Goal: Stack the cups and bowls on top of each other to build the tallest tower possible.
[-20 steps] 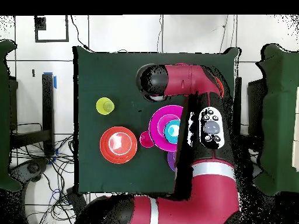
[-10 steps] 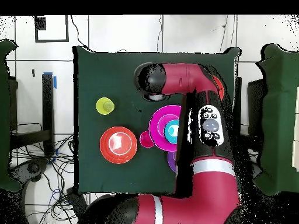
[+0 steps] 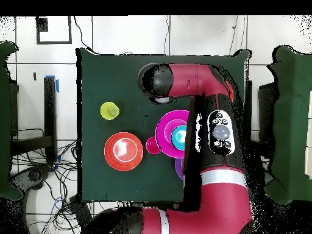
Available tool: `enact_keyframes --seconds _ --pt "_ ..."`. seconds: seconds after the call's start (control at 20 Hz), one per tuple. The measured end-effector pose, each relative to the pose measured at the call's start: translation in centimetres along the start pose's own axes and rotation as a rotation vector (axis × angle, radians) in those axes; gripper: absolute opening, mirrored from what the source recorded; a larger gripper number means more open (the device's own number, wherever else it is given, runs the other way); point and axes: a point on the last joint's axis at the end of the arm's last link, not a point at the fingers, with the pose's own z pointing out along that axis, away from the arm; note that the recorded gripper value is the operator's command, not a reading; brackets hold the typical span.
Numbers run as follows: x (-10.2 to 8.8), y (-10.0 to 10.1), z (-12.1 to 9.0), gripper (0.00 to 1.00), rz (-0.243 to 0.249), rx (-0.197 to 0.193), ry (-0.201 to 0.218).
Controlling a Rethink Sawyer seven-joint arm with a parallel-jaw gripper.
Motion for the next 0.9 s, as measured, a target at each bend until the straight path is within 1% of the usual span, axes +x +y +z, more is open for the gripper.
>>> enact_keyframes --seconds 0.25,0.3,0.5,0.7,0.85,0.9 --pt "-0.4 -0.6 -1.1 1.00 -0.001 0.016 -0.027" --pt "-0.5 -0.9 -1.3 1.00 -0.008 0.029 -0.042" --pt "-0.7 -1.5 -1.4 1.00 -0.025 0.056 -0.074" --pt "-0.7 -2.0 -1.3 1.00 -0.045 0.084 -0.089" --pt "-0.7 -2.2 -1.2 1.00 -0.056 0.097 -0.098" --pt "-0.7 -2.3 -1.0 1.00 -0.068 0.107 -0.111"
